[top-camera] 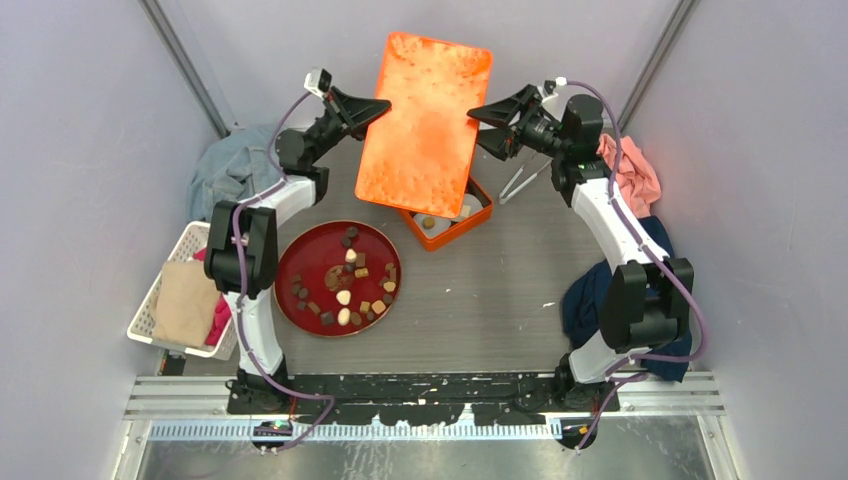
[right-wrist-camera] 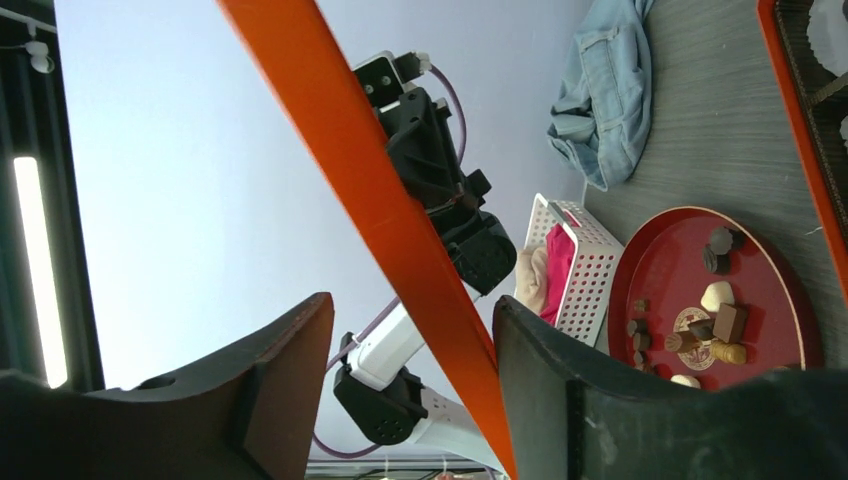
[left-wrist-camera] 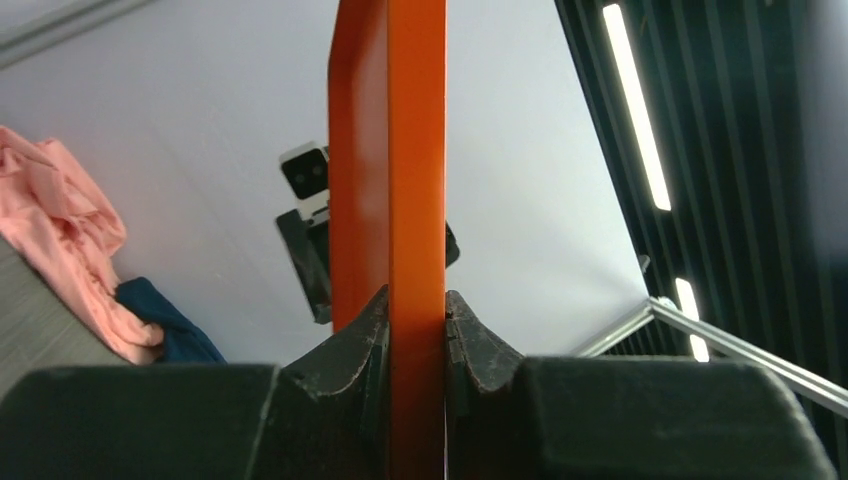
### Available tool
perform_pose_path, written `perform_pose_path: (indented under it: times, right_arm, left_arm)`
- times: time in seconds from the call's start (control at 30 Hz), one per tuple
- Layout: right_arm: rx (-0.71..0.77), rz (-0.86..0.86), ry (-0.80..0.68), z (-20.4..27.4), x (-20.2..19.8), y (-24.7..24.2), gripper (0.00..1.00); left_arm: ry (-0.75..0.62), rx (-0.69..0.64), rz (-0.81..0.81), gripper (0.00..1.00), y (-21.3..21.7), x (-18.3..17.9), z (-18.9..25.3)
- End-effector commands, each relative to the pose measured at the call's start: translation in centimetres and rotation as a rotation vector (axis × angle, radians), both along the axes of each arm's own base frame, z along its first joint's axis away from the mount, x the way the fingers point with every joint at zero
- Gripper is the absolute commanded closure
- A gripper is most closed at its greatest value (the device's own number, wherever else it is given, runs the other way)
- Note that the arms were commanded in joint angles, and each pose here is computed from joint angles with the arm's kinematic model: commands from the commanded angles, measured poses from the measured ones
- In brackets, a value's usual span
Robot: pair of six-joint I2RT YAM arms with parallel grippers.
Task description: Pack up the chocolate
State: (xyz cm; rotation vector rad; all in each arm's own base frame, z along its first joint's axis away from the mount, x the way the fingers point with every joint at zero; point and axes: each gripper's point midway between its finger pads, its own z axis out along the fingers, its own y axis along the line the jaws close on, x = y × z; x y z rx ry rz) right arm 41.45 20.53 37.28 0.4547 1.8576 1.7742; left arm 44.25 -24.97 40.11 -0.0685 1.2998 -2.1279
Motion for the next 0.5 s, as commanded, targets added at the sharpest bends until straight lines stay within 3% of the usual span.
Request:
perform_pose_path:
  times: [0.0,0.3,0.47]
  right_arm:
    - [-0.008,0.014,-0.074,1.1,-0.1,0.4,0.39]
    - [0.011,0.093,-0.081,-1.1,3.3,3.3,0.58]
    - [0.005,0.142,-0.11,-2.8,4.7,3.9,0.69]
  left_arm:
    - [-0.054,-0.021,0.088,0.99,1.6,-0.1,1.7]
    - [0.057,0.083,0.136,0.97,1.4,0.7,-3.7]
    - [0.091,0.099,0.136,0.83,1.5,0.9,-5.5]
